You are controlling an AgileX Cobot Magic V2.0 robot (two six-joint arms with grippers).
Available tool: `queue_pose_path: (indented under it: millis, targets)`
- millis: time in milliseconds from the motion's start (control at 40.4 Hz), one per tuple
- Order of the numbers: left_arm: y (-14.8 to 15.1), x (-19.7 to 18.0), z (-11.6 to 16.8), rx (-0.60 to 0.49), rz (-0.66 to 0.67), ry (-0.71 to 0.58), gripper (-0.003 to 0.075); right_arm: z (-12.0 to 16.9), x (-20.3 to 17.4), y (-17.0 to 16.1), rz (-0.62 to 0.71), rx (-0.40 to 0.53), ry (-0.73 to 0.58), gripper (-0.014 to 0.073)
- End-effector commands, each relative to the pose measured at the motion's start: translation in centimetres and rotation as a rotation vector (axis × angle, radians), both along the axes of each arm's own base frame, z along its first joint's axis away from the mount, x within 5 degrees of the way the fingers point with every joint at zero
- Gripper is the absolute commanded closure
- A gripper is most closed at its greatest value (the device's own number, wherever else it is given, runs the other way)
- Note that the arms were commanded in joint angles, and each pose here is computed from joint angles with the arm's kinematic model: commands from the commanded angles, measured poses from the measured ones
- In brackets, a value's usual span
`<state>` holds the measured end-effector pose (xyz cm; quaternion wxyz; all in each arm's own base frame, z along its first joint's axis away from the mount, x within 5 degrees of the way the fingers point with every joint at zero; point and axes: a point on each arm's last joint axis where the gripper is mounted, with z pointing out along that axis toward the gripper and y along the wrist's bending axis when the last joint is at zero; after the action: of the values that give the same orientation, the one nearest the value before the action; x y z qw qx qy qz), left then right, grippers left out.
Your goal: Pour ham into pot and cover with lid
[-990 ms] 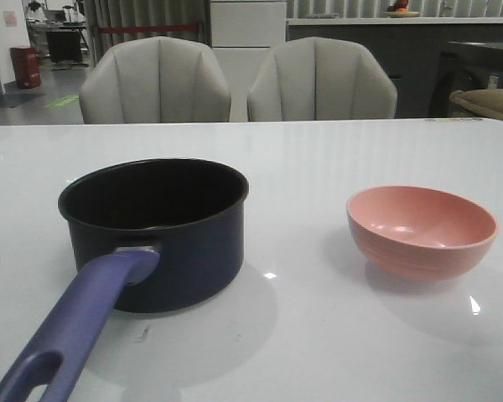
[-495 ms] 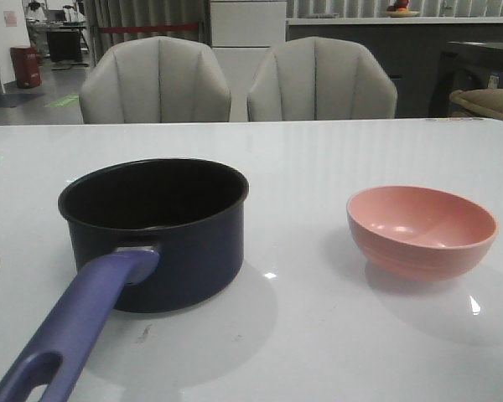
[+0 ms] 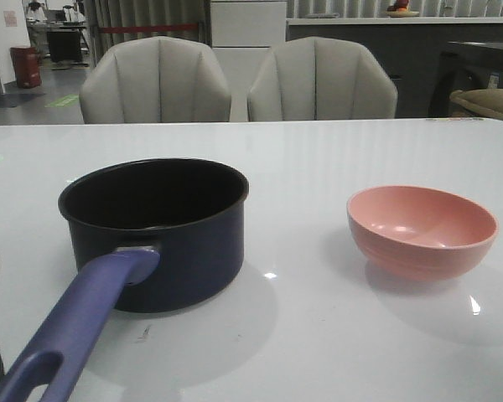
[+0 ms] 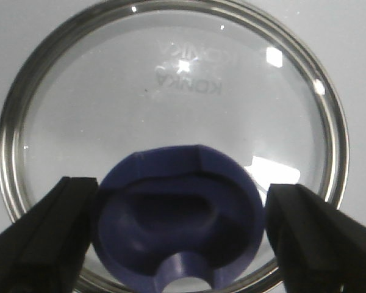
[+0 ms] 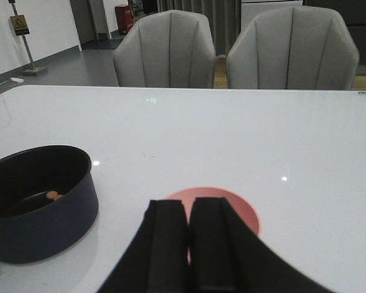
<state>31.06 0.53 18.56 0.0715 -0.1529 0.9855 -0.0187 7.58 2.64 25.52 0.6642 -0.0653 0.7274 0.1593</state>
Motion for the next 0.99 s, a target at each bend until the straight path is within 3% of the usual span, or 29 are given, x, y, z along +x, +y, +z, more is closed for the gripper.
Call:
queue_pose_path:
  millis: [0,124,272,421,668,965]
  targets:
    - [-0.1,0.4,1.3,-0.011,0.018,-0.052,0.0156,1.2,0.1,-0.3,-0.033,0.013,-0.058,0.0433]
    - [-0.1,0.5,1.1,-0.011,0.018,-0.046,0.0185,1.2,0.1,-0.3,-0.033,0.013,-0.058,0.0433]
    - [-0.1,0.6,1.1,-0.011,0.018,-0.059,0.0304,1.2,0.1,-0.3,-0.033,0.013,-0.058,0.0433]
    - [-0.1,0.7,1.1,-0.01,0.018,-0.071,0.0372,1.2,0.1,-0.3,-0.033,0.013,-0.058,0.0433]
    - [0.0,0.7,1.6,-0.002,0.013,-0.096,0.0373,1.2,0.1,-0.3,-0.033,0.013,-0.058,0.0433]
    - [0.0,0.3,4.4,0.004,0.005,-0.198,0.0373,1.2,0.1,-0.3,-0.033,0.013,-0.058,0.0433]
